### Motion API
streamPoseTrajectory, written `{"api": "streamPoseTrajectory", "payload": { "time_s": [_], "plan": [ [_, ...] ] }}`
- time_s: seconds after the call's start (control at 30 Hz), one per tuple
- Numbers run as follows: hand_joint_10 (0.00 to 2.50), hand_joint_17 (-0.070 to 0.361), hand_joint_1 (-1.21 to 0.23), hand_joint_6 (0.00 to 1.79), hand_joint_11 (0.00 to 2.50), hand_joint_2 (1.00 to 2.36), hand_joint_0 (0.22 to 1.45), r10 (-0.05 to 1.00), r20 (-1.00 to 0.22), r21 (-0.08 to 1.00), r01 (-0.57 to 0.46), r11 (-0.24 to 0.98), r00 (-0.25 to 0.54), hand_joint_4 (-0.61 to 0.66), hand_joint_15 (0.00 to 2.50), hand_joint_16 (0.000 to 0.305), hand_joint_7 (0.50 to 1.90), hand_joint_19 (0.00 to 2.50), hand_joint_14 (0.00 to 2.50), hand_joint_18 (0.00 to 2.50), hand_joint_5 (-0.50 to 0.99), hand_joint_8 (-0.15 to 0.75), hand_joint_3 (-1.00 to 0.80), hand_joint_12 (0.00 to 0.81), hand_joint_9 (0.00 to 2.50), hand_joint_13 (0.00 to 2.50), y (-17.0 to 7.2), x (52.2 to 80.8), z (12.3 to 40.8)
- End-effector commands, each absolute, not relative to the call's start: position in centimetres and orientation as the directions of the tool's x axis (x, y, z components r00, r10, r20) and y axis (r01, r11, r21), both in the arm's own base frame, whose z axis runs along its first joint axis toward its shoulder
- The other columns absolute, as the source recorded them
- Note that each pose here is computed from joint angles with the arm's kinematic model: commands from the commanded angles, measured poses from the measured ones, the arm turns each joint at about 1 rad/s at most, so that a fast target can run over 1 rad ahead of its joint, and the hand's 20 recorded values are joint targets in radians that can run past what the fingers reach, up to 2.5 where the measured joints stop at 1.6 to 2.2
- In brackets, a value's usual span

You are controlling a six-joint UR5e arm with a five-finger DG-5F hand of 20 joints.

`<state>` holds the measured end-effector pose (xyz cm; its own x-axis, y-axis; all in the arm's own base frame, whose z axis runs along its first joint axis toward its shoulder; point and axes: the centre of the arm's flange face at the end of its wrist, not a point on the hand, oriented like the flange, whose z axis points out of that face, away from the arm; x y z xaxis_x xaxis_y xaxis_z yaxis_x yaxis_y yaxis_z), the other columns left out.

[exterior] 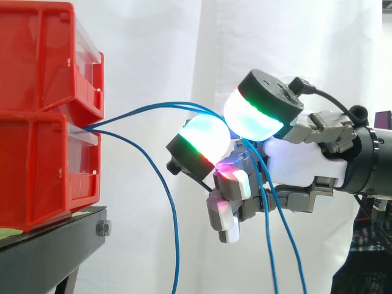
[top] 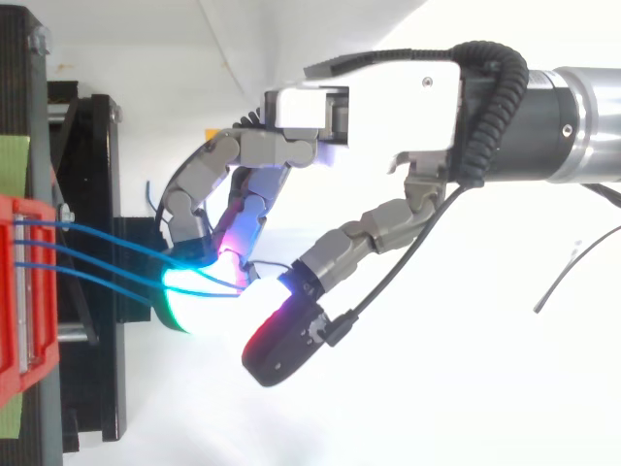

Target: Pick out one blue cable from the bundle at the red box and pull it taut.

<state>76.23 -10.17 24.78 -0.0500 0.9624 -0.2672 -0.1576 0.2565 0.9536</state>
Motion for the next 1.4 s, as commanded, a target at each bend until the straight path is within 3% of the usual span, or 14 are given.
{"api": "streamPoseTrajectory", "payload": {
  "time_s": [0.0, 0.03, 0.1, 0.27, 0.43, 0.7, 0.97, 1.37],
  "plan": [
    [0.03, 0.125, -0.66, 0.91, 0.73, 1.0, 0.58, 0.96, -0.275, 0.952, -0.155, 0.264, -0.053, 0.1, 0.62, 0.056, 0.86, 0.68, 0.02, 0.78, -0.11, 0.309, -0.5, 0.399, 1.09, 0.95, -10.17, 76.18, 24.73],
    [0.03, 0.128, -0.55, 0.9, 0.73, 1.0, 0.56, 0.96, -0.276, 0.952, -0.155, 0.266, -0.053, 0.1, 0.62, 0.057, 0.88, 0.68, 0.02, 0.79, -0.1, 0.314, -0.5, 0.401, 1.11, 0.96, -10.17, 76.18, 24.73],
    [0.03, 0.127, -0.48, 0.89, 0.73, 1.0, 0.57, 0.959, -0.276, 0.952, -0.155, 0.265, -0.054, 0.09, 0.62, 0.056, 0.89, 0.69, 0.02, 0.79, -0.1, 0.309, -0.5, 0.404, 1.1, 0.96, -10.05, 76.19, 24.73],
    [0.03, 0.125, -0.42, 0.89, 0.71, 1.0, 0.61, 0.959, -0.276, 0.953, -0.146, 0.266, -0.055, 0.06, 0.63, 0.056, 0.94, 0.72, 0.02, 0.76, -0.09, 0.308, -0.48, 0.401, 1.13, 0.96, -10.17, 76.1, 24.63],
    [0.03, 0.137, -0.58, 0.9, 0.72, 1.02, 0.59, 0.959, -0.276, 0.953, -0.146, 0.266, -0.055, 0.07, 0.62, 0.061, 0.94, 0.68, 0.02, 0.81, -0.08, 0.341, -0.21, 0.426, 1.16, 0.98, -10.17, 76.1, 24.63],
    [0.02, 0.164, -0.73, 0.9, 0.69, 1.01, 0.59, 0.959, -0.277, 0.953, -0.145, 0.267, -0.056, 0.07, 0.6, 0.073, 0.94, 0.64, 0.02, 0.9, -0.08, 0.373, -0.07, 0.473, 1.17, 1.01, -10.07, 76.1, 24.61],
    [0.03, 0.143, -0.8, 0.92, 0.72, 1.01, 0.62, 0.959, -0.278, 0.953, -0.141, 0.267, -0.058, 0.03, 0.62, 0.063, 0.94, 0.68, 0.02, 0.8, -0.1, 0.337, -0.16, 0.428, 1.1, 0.95, -10.06, 76.06, 24.56],
    [0.03, 0.121, -0.88, 0.94, 0.76, 1.0, 0.73, 0.959, -0.277, 0.954, -0.134, 0.268, -0.059, -0.09, 0.62, 0.054, 0.93, 0.67, 0.02, 0.75, -0.12, 0.302, -0.5, 0.392, 1.05, 0.91, -10.18, 75.99, 24.49]
  ]
}}
